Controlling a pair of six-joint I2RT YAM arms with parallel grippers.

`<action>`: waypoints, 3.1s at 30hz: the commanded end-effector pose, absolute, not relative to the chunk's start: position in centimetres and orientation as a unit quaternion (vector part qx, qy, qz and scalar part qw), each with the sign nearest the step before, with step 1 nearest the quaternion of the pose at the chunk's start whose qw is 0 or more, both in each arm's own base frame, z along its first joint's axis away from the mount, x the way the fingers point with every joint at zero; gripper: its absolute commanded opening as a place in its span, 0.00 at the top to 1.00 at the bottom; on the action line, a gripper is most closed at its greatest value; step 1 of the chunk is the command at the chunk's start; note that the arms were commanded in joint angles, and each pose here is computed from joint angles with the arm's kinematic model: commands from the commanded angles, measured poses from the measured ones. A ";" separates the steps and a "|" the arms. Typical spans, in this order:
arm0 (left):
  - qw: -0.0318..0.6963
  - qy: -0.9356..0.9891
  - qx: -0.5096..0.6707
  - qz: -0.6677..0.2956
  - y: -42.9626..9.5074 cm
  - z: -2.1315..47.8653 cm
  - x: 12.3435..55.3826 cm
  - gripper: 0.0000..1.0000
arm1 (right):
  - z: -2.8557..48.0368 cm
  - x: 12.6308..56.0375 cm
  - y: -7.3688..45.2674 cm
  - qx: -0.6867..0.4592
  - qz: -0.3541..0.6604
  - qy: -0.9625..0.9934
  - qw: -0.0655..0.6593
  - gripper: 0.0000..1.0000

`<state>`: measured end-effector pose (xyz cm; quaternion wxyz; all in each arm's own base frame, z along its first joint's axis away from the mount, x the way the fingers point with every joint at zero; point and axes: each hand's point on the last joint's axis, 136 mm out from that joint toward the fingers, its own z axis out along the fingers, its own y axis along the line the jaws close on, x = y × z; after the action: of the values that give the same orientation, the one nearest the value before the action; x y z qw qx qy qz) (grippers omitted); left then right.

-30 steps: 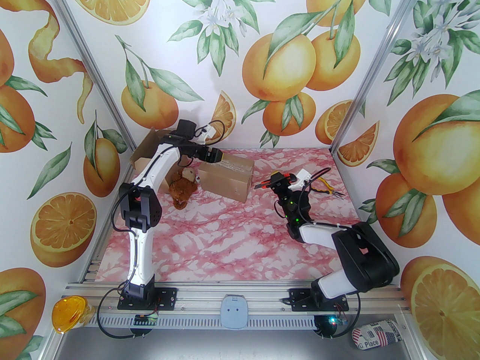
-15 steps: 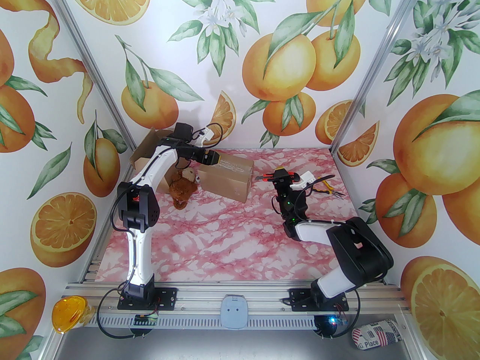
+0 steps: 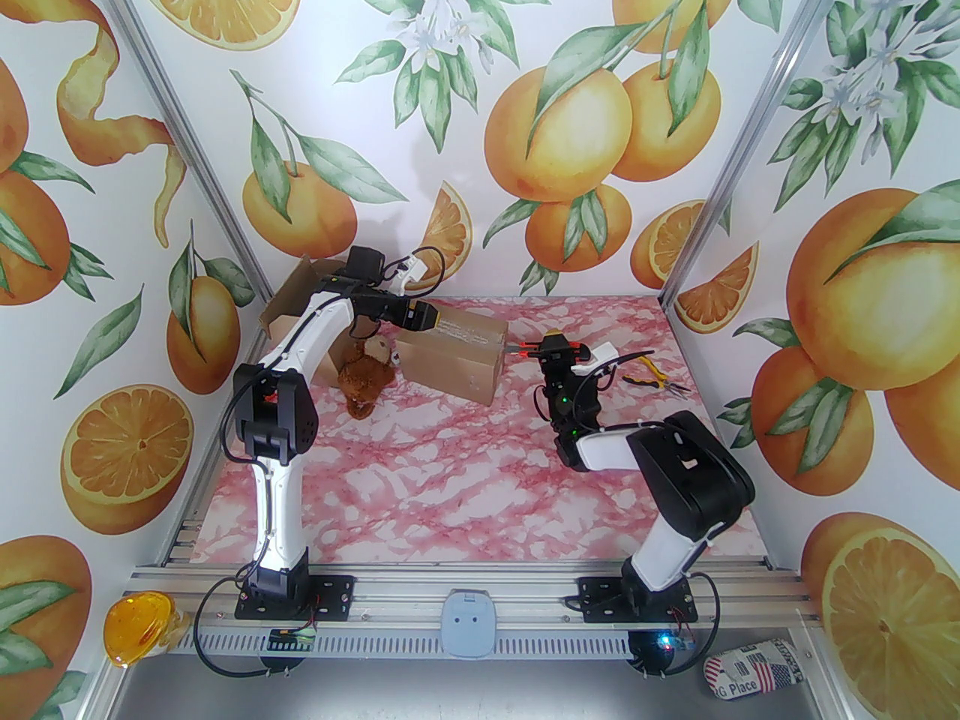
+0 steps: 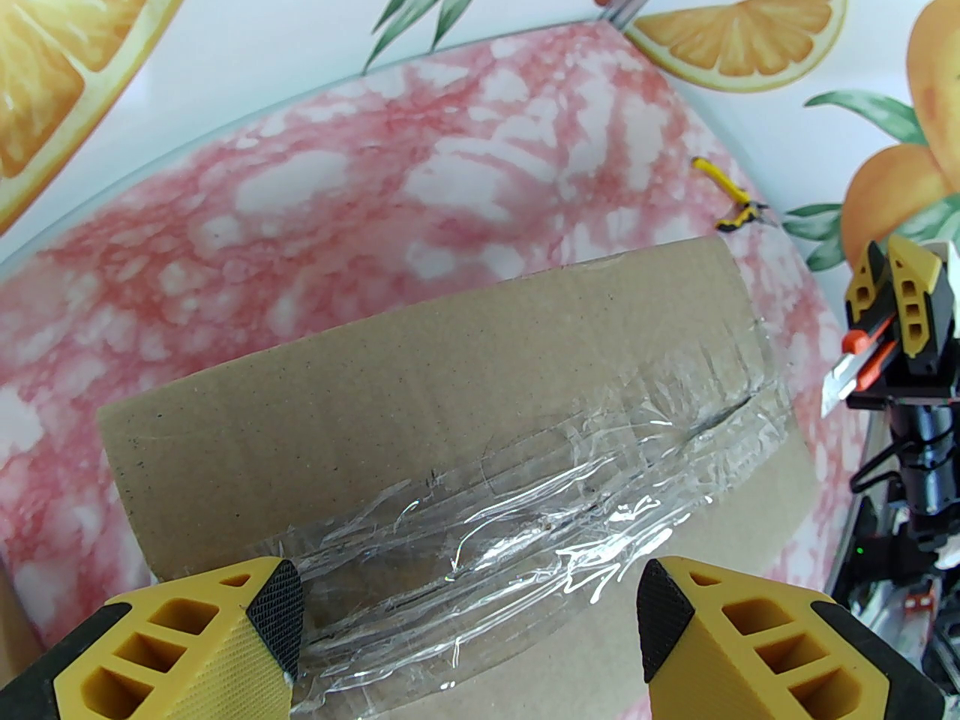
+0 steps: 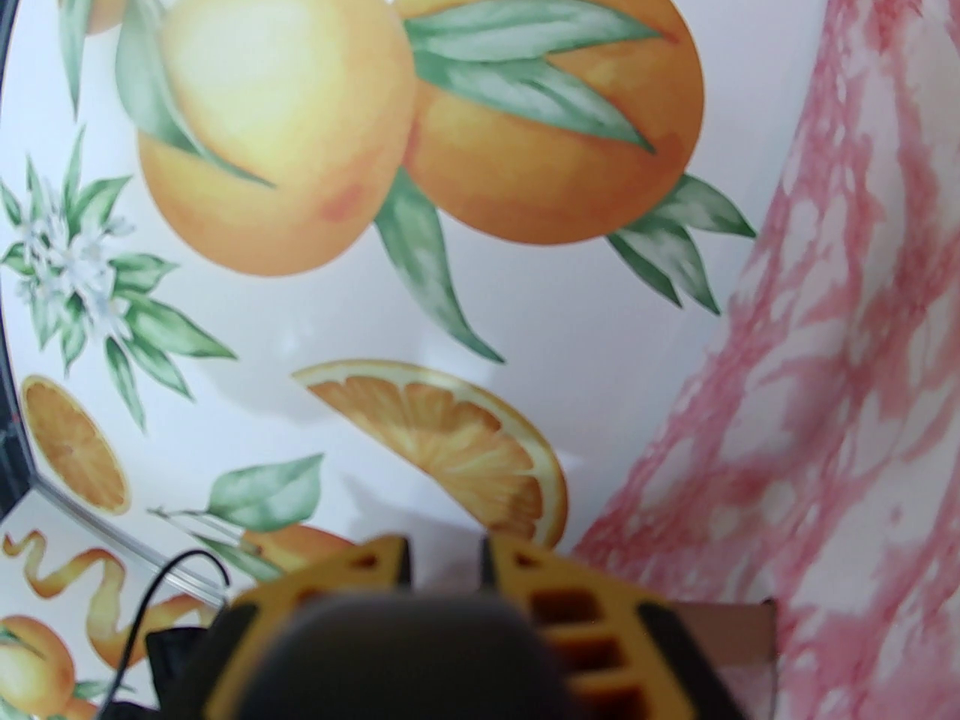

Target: Unpack the express box

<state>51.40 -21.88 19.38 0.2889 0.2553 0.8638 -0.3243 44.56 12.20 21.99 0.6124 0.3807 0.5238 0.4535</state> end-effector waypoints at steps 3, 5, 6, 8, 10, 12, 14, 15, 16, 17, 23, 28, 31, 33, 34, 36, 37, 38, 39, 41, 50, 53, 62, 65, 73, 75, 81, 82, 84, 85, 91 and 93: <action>0.184 0.903 0.212 -0.326 -21.0 14.4 48.4 0.24 | 24.0 45.0 12.8 0.376 0.477 0.492 0.624 1.00; 0.183 0.903 0.211 -0.327 -21.0 14.3 48.3 0.24 | 23.8 45.2 12.8 0.377 0.477 0.491 0.624 1.00; 0.183 0.903 0.212 -0.327 -21.0 14.4 48.3 0.24 | 23.7 45.3 12.8 0.378 0.478 0.490 0.623 1.00; 0.181 0.903 0.211 -0.328 -21.0 14.2 48.2 0.24 | 23.5 45.5 13.0 0.378 0.481 0.490 0.621 1.00; 0.179 0.904 0.210 -0.327 -21.0 14.1 48.2 0.24 | 23.3 45.6 13.1 0.377 0.476 0.496 0.620 1.00; 0.179 0.904 0.210 -0.327 -21.0 14.1 48.2 0.24 | 23.2 45.6 13.2 0.377 0.474 0.498 0.621 1.00; 0.179 0.904 0.211 -0.327 -21.0 14.1 48.2 0.24 | 23.1 45.5 13.0 0.378 0.470 0.498 0.623 1.00; 0.178 0.904 0.210 -0.327 -21.0 14.1 48.2 0.24 | 23.1 45.5 13.0 0.378 0.469 0.498 0.623 1.00; 0.177 0.904 0.210 -0.327 -21.0 14.0 48.2 0.24 | 22.9 45.5 12.9 0.379 0.467 0.500 0.623 1.00; 0.176 0.904 0.209 -0.327 -21.0 13.9 48.2 0.24 | 23.0 45.4 12.9 0.379 0.469 0.498 0.624 1.00; 0.172 0.906 0.208 -0.327 -21.0 13.7 48.0 0.25 | 22.9 45.2 12.4 0.383 0.462 0.493 0.629 1.00; 0.170 0.906 0.208 -0.326 -20.9 13.6 48.0 0.25 | 22.9 45.1 12.3 0.384 0.462 0.492 0.631 1.00; 0.170 0.906 0.208 -0.326 -20.9 13.6 48.0 0.25 | 22.6 45.3 12.5 0.384 0.463 0.495 0.627 1.00; 0.169 0.907 0.208 -0.326 -20.9 13.6 48.0 0.25 | 22.6 45.4 12.6 0.383 0.463 0.496 0.627 1.00; 0.168 0.907 0.208 -0.326 -20.9 13.5 48.0 0.25 | 22.4 45.4 12.6 0.383 0.461 0.499 0.626 1.00; 0.168 0.907 0.208 -0.324 -20.8 13.5 47.9 0.25 | 22.2 45.3 12.5 0.383 0.457 0.501 0.627 1.00; 0.167 0.908 0.209 -0.324 -20.8 13.5 47.9 0.25 | 22.3 45.3 12.5 0.383 0.456 0.501 0.628 1.00; 0.166 0.908 0.209 -0.323 -20.8 13.4 47.9 0.25 | 22.2 45.2 12.5 0.384 0.454 0.502 0.628 1.00; 0.166 0.908 0.208 -0.324 -20.8 13.4 47.9 0.25 | 22.1 45.2 12.4 0.384 0.453 0.503 0.628 1.00; 0.166 0.908 0.208 -0.324 -20.8 13.4 47.9 0.25 | 21.9 45.1 12.4 0.385 0.451 0.504 0.628 1.00; 0.165 0.909 0.207 -0.323 -20.8 13.3 47.9 0.25 | 21.6 45.3 12.6 0.383 0.453 0.507 0.625 1.00; 0.162 0.909 0.207 -0.323 -20.8 13.2 47.8 0.25 | 21.4 45.4 12.7 0.382 0.450 0.511 0.624 1.00; 0.153 0.908 0.206 -0.330 -21.1 12.9 47.3 0.26 | 20.9 45.7 13.2 0.388 0.464 0.502 0.619 1.00; 0.146 0.906 0.206 -0.338 -21.6 12.7 46.8 0.27 | 20.7 45.9 13.7 0.391 0.470 0.502 0.612 1.00; 0.131 0.900 0.204 -0.363 -23.0 12.8 44.8 0.29 | 20.9 45.9 14.6 0.406 0.478 0.499 0.597 1.00; 0.131 0.897 0.201 -0.372 -23.5 13.1 44.4 0.29 | 20.7 45.9 14.7 0.414 0.476 0.504 0.590 1.00; 0.124 0.893 0.200 -0.384 -24.8 13.6 43.1 0.29 | 20.7 45.6 15.2 0.412 0.455 0.527 0.588 1.00; 0.123 0.893 0.199 -0.384 -24.8 13.7 42.9 0.29 | 20.5 45.6 15.2 0.414 0.454 0.527 0.587 1.00; 0.118 0.893 0.194 -0.389 -25.1 13.7 42.4 0.29 | 20.3 45.5 15.4 0.416 0.452 0.528 0.586 1.00; 0.115 0.892 0.192 -0.393 -25.3 13.7 42.1 0.29 | 20.2 45.5 15.6 0.417 0.449 0.531 0.585 1.00; 0.110 0.890 0.173 -0.407 -26.0 14.2 40.8 0.29 | 20.0 45.1 16.4 0.409 0.439 0.546 0.584 1.00; 0.108 0.889 0.166 -0.413 -26.3 14.4 40.5 0.29 | 20.3 44.9 16.7 0.401 0.436 0.549 0.589 1.00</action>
<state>48.16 -21.71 19.33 0.2947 0.2090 0.8695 -0.3369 45.45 12.04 20.30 0.6151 0.4512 0.4971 0.4134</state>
